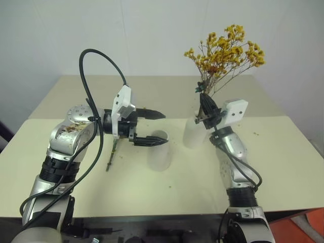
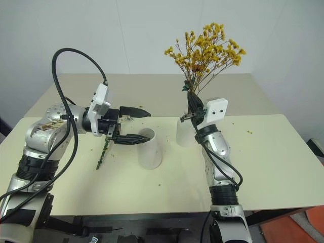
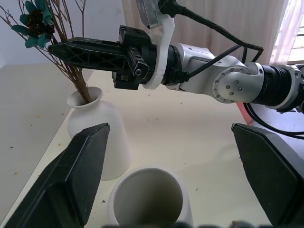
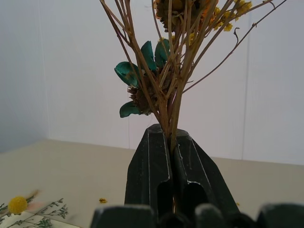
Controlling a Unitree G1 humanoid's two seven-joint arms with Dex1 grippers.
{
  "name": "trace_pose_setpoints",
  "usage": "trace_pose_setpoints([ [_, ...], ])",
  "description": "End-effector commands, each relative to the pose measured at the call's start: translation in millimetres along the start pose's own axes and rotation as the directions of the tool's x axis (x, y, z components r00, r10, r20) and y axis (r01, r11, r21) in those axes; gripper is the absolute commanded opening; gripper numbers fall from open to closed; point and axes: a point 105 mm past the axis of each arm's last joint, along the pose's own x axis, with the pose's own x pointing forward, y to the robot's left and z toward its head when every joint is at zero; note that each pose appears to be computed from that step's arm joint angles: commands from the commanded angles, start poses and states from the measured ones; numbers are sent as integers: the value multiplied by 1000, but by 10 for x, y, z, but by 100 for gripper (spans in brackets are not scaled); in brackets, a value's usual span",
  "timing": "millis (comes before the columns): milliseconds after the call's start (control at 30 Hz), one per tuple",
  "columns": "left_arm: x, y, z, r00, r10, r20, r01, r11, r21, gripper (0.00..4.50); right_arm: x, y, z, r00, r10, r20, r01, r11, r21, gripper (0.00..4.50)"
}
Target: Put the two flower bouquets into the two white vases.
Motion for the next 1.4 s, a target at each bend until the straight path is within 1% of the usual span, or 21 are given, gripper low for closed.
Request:
trace_pose_setpoints([
  [33, -67, 20, 117, 999, 28, 20, -29, 998, 57, 450, -1, -36, 110, 999, -15, 48, 17, 998, -53, 84],
  [67, -69, 23, 117, 999, 31, 20, -32, 998, 59, 450, -4, -44, 104, 999, -21, 46, 24, 998, -56, 113],
  [200, -84, 24, 115, 999, 36, 22, -37, 997, 60, 450, -45, -60, 97, 999, -23, 29, 26, 995, -94, 260],
  [267, -93, 29, 106, 999, 44, 20, -45, 997, 66, 450, -73, -91, 120, 999, -41, 26, 43, 996, -83, 318],
  [333, -98, 36, 95, 999, 48, 16, -49, 996, 68, 450, -84, -96, 138, 999, -38, 19, 40, 992, -116, 387],
  [367, -98, 39, 92, 999, 48, 15, -49, 997, 68, 450, -94, -109, 148, 999, -44, 13, 45, 992, -119, 430],
  [400, -97, 40, 92, 999, 48, 16, -49, 997, 67, 450, -112, -128, 157, 999, -52, 9, 53, 991, -125, 447],
  [433, -96, 42, 92, 999, 48, 16, -49, 997, 67, 450, -125, -142, 163, 998, -59, 5, 59, 990, -126, 447],
  [533, -96, 45, 98, 999, 47, 19, -49, 996, 70, 450, -272, -164, 173, 999, -38, -23, 33, 980, -195, 447],
  [700, -142, 75, 82, 998, 64, 14, -65, 995, 70, 450, -453, -309, 230, 995, -88, -56, 73, 972, -224, 447],
  [800, -209, 101, 124, 994, 98, 47, -100, 993, 55, 450, -532, -371, 320, 993, -102, -63, 84, 967, -240, 447],
  [867, -296, 147, 213, 981, 164, 106, -168, 985, 30, 450, -611, -404, 426, 993, -87, -80, 65, 966, -249, 447],
  [933, -422, 205, 284, 954, 258, 152, -261, 965, 1, 450, -692, -421, 532, 990, -51, -128, 19, 970, -242, 447],
  [1033, -611, 306, 280, 893, 425, 145, -426, 904, -30, 450, -811, -378, 649, 967, 71, -246, -120, 975, -189, 447],
  [1100, -775, 391, 237, 812, 572, 114, -573, 819, -25, 450, -953, -283, 704, 894, 233, -384, -315, 934, -168, 447],
  [1167, -917, 466, 182, 725, 685, 70, -682, 729, -57, 450, -1040, -223, 781, 829, 328, -453, -436, 886, -156, 447],
  [1200, -1009, 515, 117, 656, 755, 17, -752, 655, -66, 450, -1056, -175, 820, 795, 381, -473, -485, 867, -116, 447],
  [1267, -1159, 566, 33, 527, 848, -59, -849, 523, -80, 450, -1082, -66, 807, 698, 457, -551, -575, 816, -52, 447],
  [1300, -1214, 580, 6, 470, 878, -89, -882, 462, -92, 450, -1099, 4, 809, 654, 496, -571, -620, 784, -29, 447],
  [1333, -1244, 586, -9, 430, 896, -112, -902, 420, -102, 450, -1108, 59, 816, 623, 527, -578, -654, 756, -15, 447],
  [1400, -1313, 554, -96, 342, 915, -215, -940, 333, -77, 450, -1123, 197, 844, 552, 602, -577, -727, 686, 20, 447],
])
